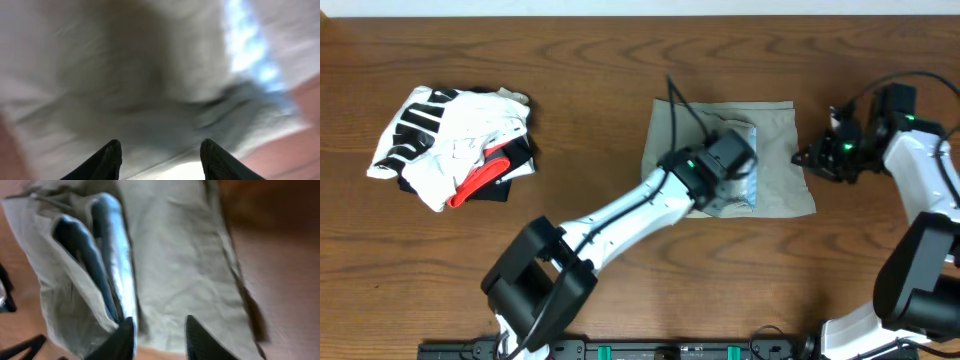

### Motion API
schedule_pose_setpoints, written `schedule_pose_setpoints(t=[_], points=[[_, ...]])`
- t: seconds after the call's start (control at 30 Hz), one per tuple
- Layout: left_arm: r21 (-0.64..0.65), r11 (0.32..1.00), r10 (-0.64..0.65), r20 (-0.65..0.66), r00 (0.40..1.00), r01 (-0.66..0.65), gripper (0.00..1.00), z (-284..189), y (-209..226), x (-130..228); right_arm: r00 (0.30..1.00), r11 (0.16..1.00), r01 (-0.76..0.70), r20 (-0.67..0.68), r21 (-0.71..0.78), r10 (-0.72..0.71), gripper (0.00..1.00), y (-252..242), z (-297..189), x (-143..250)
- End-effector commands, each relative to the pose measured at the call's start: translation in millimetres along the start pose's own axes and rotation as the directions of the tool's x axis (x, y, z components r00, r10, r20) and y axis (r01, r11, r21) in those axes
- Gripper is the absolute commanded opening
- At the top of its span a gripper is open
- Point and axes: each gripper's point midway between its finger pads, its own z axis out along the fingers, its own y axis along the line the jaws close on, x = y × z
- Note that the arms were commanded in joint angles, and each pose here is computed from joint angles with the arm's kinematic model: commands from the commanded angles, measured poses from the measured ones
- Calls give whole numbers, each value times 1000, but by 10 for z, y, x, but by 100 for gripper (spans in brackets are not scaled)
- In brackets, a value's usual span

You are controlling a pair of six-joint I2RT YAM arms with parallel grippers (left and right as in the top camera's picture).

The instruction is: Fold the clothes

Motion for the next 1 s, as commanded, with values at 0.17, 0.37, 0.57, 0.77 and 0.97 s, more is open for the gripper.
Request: schedule_pose_setpoints(t=[0.17, 0.37, 0.57, 0.77, 0.97], points=[[-77, 988, -129, 49, 990, 133, 53, -593, 700, -139, 1000, 967, 21, -10, 256, -19, 1, -150, 404, 36], [-72, 982, -166, 139, 976, 177, 54, -1133, 1010, -185, 998, 959, 46, -53, 280, -33, 1, -190, 819, 65], [-66, 973, -201, 216, 956, 219, 59, -1526, 1226, -177, 991, 963, 65, -128, 260, -32, 1, -110, 1195, 244], [-92, 964, -231, 187, 955, 251, 60, -1598, 1390, -41, 977, 963, 135, -191, 231, -92, 1, 175, 1519, 492], [-90, 964, -236, 156, 959, 251, 60, -1567, 1373, 27, 968, 960, 170, -219, 224, -120, 1, 432, 1645, 702]])
